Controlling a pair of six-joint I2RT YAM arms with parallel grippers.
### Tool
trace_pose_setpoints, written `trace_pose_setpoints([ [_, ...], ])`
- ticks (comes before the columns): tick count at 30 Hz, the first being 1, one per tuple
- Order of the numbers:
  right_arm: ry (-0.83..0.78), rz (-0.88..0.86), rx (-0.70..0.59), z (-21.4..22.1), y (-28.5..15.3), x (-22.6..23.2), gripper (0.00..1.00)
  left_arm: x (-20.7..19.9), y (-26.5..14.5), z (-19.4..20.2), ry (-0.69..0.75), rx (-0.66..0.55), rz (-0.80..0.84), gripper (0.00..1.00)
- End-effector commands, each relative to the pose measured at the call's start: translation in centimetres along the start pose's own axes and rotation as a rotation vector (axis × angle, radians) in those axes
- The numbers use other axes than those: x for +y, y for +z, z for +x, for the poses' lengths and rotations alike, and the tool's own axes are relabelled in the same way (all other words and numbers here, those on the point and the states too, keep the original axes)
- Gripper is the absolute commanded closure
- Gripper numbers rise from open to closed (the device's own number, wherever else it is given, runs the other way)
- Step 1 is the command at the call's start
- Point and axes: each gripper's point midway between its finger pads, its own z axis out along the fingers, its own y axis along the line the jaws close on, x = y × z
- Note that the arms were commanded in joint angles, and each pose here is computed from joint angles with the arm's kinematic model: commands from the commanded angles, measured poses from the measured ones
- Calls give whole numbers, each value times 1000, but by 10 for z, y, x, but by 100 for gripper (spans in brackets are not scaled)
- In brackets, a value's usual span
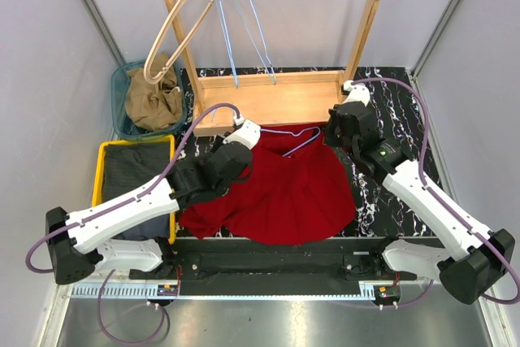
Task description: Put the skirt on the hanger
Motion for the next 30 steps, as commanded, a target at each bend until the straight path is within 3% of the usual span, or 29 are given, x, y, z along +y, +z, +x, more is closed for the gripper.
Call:
trace_pose_setpoints([
  [1,-5,22,-96,-40,-12,-2,100,9,-4,-16,12,-22,-81,100],
  [11,-19,-430,-50,-39,-52,71,100,-31,-4,-59,-57,-116,52,100],
  [18,-55,-679,29,-9,-92,93,100,-51,-22,-121,-81,-341,228,100],
  [24,-100,-700,88,12,-102,87,100,-67,-64,-163,-84,-600,472,100],
  [27,-94,-676,147,36,-91,78,100,-84,-73,-162,-73,-646,566,100],
  [30,-88,-640,174,56,-87,66,100,-99,-62,-143,-77,-596,592,100],
])
